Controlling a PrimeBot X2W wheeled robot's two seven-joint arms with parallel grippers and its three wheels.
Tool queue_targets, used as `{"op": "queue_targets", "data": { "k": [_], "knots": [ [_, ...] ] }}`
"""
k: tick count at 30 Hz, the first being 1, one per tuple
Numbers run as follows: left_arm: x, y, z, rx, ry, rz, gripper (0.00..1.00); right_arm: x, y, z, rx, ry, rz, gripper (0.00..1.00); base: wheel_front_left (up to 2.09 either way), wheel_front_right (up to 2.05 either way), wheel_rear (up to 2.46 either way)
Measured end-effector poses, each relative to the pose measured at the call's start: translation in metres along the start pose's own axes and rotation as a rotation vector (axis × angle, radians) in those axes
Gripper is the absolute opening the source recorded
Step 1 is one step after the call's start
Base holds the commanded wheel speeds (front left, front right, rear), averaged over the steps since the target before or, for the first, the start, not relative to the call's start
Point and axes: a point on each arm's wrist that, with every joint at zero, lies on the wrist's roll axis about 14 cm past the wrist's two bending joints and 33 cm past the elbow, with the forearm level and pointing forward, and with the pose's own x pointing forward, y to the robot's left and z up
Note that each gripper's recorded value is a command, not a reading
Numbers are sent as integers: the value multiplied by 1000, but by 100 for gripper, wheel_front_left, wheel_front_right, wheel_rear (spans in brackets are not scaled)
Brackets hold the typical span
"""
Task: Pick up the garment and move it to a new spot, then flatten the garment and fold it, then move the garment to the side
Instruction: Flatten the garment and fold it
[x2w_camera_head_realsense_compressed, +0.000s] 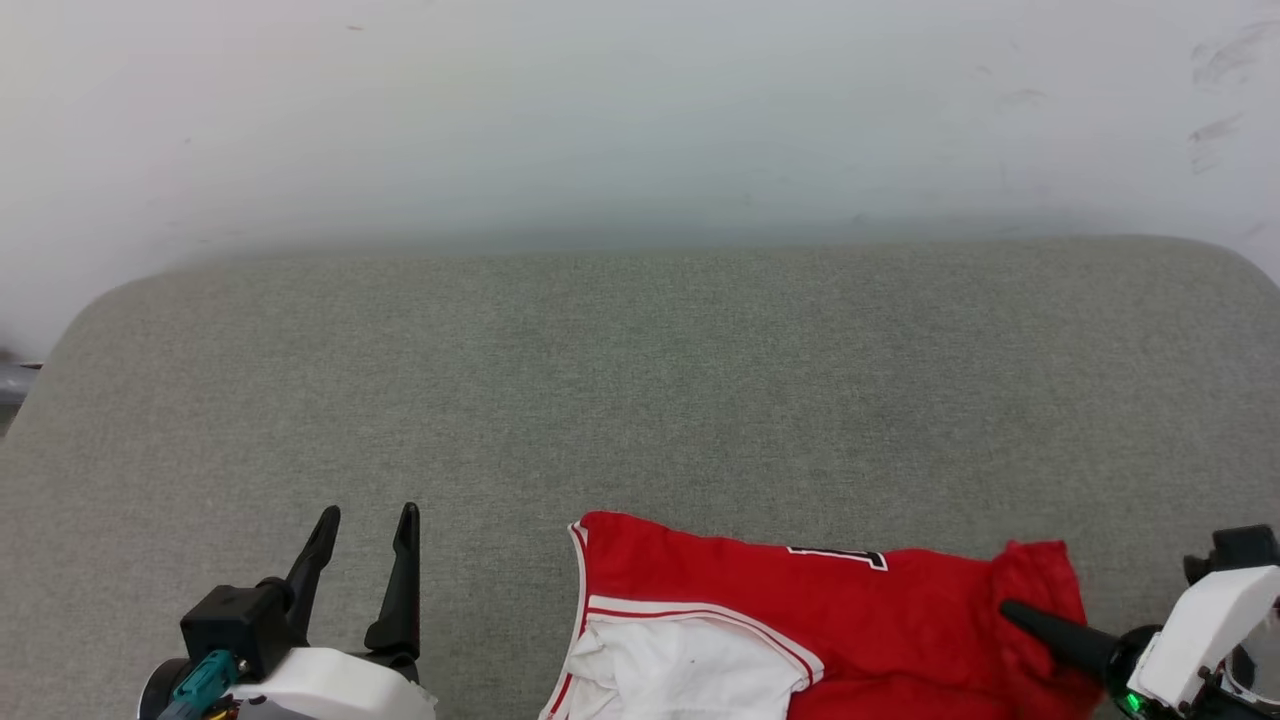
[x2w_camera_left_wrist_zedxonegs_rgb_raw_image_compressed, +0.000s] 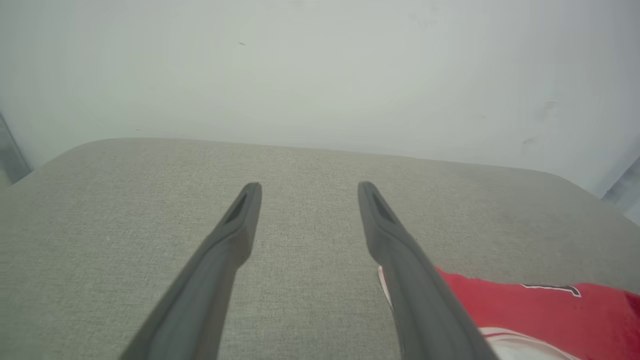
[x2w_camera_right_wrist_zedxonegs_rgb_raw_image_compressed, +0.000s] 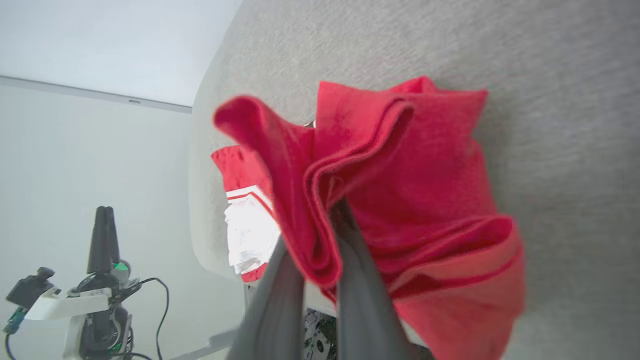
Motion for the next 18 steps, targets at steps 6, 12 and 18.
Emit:
{"op": "queue_targets", "data": {
  "k": [6,12,18],
  "knots": [
    [-5,5,1,-1,2,17,100,17,41,-22,118,96,215,0,0,0,0],
    [-7,14,2,0,1,42,100,49,86,-58,203,211,378,0,0,0,0],
    [-4,24,-1,-3,8,70,100,79,122,-91,209,313,440,0,0,0,0]
  ]
}}
